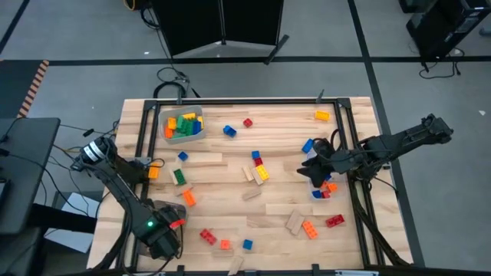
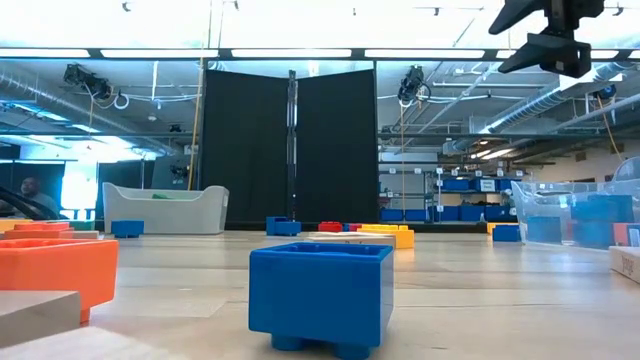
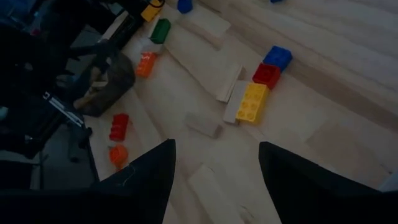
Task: Sort blocks by size
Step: Put the large yellow game piece into the gray bin
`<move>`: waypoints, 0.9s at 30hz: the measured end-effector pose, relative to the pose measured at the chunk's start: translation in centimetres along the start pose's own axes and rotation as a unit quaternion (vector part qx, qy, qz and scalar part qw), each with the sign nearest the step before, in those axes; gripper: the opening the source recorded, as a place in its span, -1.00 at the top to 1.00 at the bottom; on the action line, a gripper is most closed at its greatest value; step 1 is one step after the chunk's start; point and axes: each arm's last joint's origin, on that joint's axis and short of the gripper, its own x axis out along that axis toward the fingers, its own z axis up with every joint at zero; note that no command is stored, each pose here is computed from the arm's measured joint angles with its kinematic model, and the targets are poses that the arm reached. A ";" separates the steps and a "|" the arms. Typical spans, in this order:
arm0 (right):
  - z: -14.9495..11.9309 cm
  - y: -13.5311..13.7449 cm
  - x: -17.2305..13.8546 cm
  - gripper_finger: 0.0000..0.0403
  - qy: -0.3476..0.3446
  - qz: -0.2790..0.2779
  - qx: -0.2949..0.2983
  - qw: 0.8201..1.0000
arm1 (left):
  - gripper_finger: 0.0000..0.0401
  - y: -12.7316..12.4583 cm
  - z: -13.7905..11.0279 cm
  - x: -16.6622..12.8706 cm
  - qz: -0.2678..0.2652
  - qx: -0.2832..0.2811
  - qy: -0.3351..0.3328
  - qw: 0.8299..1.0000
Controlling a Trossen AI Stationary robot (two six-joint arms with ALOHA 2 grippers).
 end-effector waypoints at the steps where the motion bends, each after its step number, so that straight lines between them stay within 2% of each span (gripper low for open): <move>1: 0.0 0.0 0.0 -0.21 0.000 0.000 -0.004 1.000 | 0.06 0.0 0.0 0.0 -0.001 -0.001 0.003 1.000; 10: 1.4 -0.9 -0.2 -0.21 -0.030 -0.017 -0.027 0.999 | 0.04 0.8 0.8 -1.0 0.018 -0.039 0.026 0.999; 13: 2.2 -1.5 -0.3 -0.22 -0.041 -0.023 -0.032 0.998 | 0.04 0.9 1.5 -1.5 0.007 -0.038 0.027 0.999; 16: 3.0 -2.0 -0.3 -0.21 -0.041 -0.019 -0.037 0.998 | 0.04 0.8 2.5 -2.4 -0.021 -0.064 0.020 0.998; 18: 3.5 -2.3 -0.2 -0.21 -0.036 -0.010 -0.040 0.998 | 0.04 0.7 3.6 -3.1 -0.034 -0.065 -0.032 0.997; 20: 3.9 -2.6 -0.1 -0.21 -0.029 -0.007 -0.043 0.999 | 0.04 0.4 4.8 -4.4 -0.051 -0.042 -0.122 0.990; 23: 4.5 -3.2 0.0 -0.21 -0.029 -0.010 -0.041 0.999 | 0.04 0.2 6.9 -6.7 -0.065 -0.001 -0.255 0.965; 27: 5.5 -3.7 -0.1 -0.21 -0.030 -0.008 -0.026 0.999 | 0.04 1.0 9.8 -9.9 -0.058 0.045 -0.358 0.931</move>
